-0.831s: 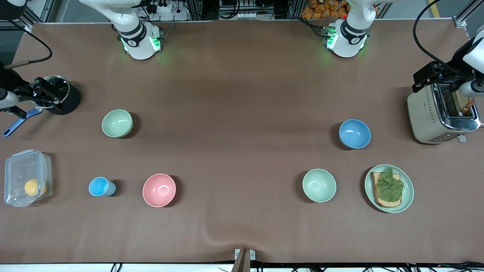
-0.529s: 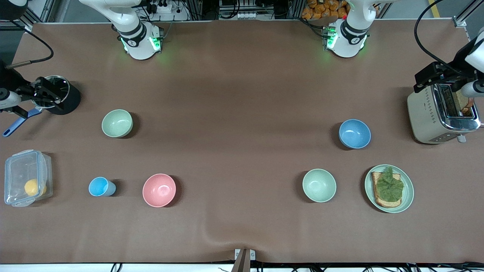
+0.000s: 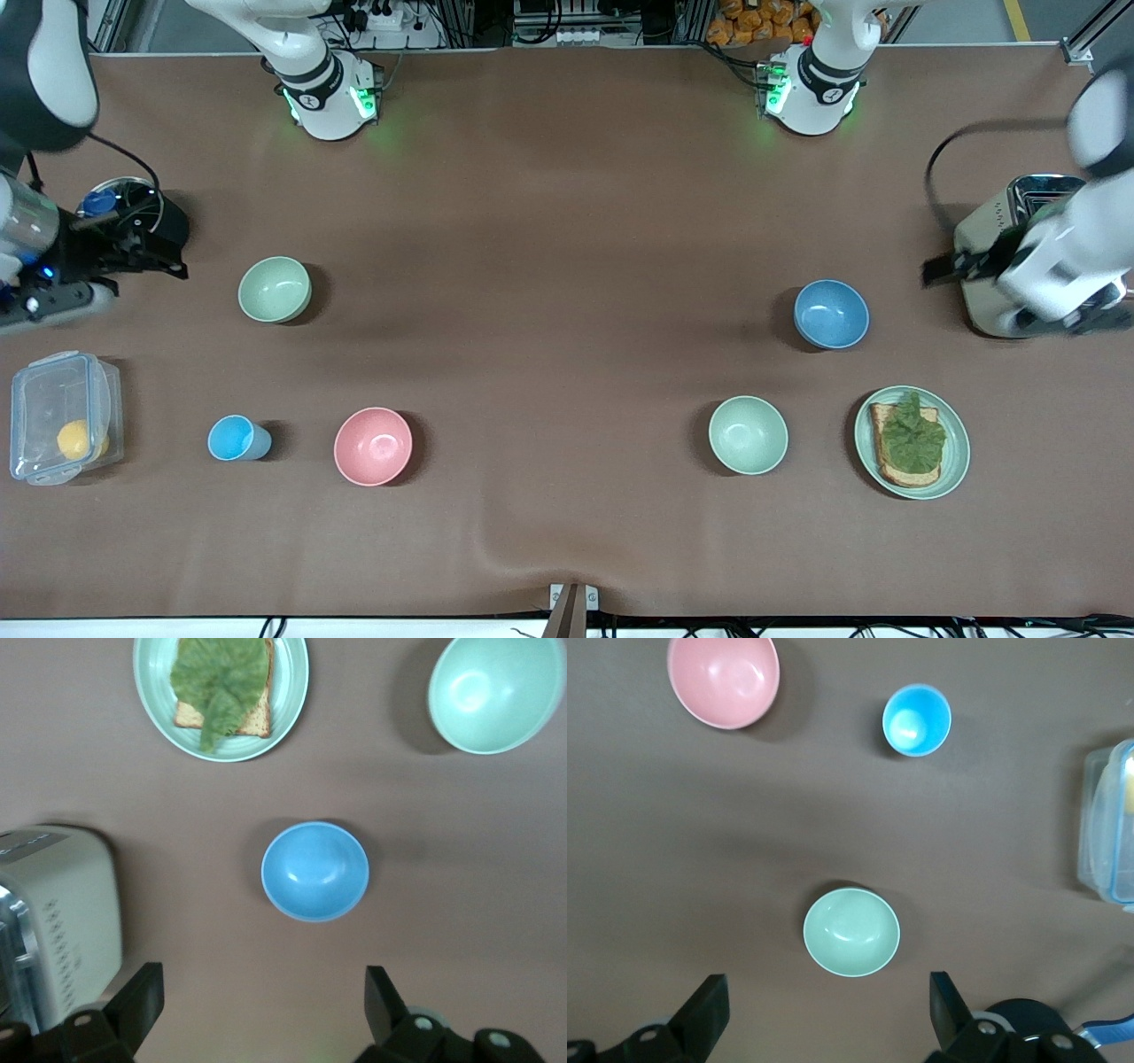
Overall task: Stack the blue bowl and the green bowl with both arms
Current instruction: 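Reach the left gripper to the blue bowl while the right gripper reaches the green bowl, then grasp the blue bowl with the left gripper while the right gripper grasps the green bowl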
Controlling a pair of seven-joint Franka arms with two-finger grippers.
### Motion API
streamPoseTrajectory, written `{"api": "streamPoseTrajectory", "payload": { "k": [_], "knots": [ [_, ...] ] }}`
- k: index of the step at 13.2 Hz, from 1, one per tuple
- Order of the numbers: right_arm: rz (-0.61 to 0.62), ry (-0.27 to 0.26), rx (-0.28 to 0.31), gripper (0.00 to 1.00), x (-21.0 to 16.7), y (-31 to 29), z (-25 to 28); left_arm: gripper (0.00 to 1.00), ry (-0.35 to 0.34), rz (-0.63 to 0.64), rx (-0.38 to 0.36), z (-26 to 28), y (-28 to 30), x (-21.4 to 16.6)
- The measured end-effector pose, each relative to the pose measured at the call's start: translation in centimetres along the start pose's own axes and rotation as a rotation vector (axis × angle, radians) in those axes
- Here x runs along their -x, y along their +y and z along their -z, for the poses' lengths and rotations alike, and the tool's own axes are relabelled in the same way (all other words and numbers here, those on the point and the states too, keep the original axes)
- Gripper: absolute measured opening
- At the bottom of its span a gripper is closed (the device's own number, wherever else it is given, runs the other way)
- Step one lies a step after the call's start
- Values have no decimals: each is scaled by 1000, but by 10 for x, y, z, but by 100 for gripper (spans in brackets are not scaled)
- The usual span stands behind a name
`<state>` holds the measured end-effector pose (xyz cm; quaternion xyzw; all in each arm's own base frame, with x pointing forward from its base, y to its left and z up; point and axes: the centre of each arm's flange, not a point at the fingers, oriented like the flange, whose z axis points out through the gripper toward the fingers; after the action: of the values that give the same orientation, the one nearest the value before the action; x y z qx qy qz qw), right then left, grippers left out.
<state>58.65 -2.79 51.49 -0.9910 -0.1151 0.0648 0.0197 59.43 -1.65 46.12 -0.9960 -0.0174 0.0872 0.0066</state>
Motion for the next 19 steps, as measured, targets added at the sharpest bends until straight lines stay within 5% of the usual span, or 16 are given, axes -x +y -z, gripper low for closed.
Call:
{"api": "streamPoseTrajectory", "payload": {
  "k": [4, 8, 15, 18, 19],
  "knots": [
    [-43, -63, -27, 100, -5, 32, -65, 100, 7, 16, 10, -124, -10, 1],
    [34, -12, -17, 100, 4, 55, -143, 100, -6, 12, 25, -217, -7, -2],
    [66, 42, 0, 100, 51, 87, -262, 98, -36, 11, 32, -254, -5, -6],
    [53, 39, -4, 96, 62, 87, -288, 71, -36, 9, 32, -253, -5, -6],
    [48, 36, -8, 89, 66, 87, -297, 71, -37, 10, 32, -253, -6, -6]
  ]
}}
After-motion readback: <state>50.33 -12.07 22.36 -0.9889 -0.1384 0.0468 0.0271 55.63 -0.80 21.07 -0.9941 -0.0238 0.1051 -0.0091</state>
